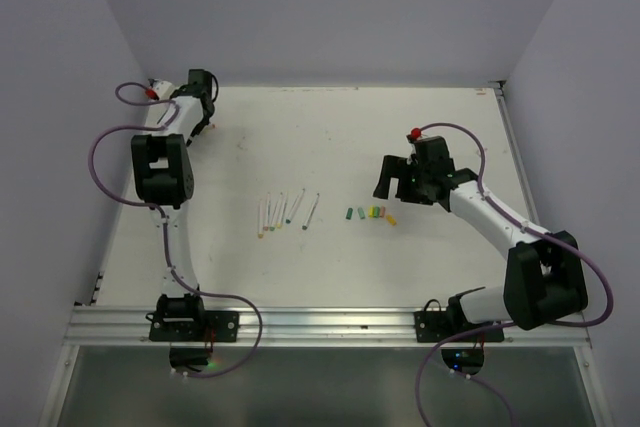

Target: Open the pen caps

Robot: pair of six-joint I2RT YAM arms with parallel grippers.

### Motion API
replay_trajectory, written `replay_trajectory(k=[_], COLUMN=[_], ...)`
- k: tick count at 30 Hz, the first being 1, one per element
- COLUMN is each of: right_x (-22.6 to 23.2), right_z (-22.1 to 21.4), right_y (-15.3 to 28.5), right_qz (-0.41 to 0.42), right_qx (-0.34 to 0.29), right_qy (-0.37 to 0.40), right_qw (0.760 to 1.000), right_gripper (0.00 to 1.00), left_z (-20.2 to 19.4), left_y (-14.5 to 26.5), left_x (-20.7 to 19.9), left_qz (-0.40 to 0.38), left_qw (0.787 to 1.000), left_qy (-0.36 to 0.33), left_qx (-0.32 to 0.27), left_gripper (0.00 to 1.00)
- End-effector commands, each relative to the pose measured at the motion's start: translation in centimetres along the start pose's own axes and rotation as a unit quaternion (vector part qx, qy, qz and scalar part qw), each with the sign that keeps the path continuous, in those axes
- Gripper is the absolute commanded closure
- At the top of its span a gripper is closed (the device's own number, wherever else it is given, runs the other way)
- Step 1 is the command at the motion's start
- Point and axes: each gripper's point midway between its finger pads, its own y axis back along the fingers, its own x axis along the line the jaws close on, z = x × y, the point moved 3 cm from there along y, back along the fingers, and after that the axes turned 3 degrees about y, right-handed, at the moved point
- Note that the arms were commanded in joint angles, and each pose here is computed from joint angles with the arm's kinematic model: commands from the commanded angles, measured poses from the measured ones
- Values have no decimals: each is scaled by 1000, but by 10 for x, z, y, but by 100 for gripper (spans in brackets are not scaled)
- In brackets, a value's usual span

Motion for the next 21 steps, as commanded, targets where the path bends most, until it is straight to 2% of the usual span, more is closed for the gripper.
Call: replay_trajectory(k=[1,21], right_x=[5,3], right_z=[2,1], right_y=[1,4], right_qz=[15,13], right_qx=[-10,-18], right_qy=[7,7], right_qw=[1000,1000], right_gripper=[2,1], left_z=[6,-28], left_y=[2,-10], left_x=[7,32], left_qz=[17,64], left_qw=[1000,997], left_qy=[14,-10], left_qx=[0,43], left_gripper=[20,22])
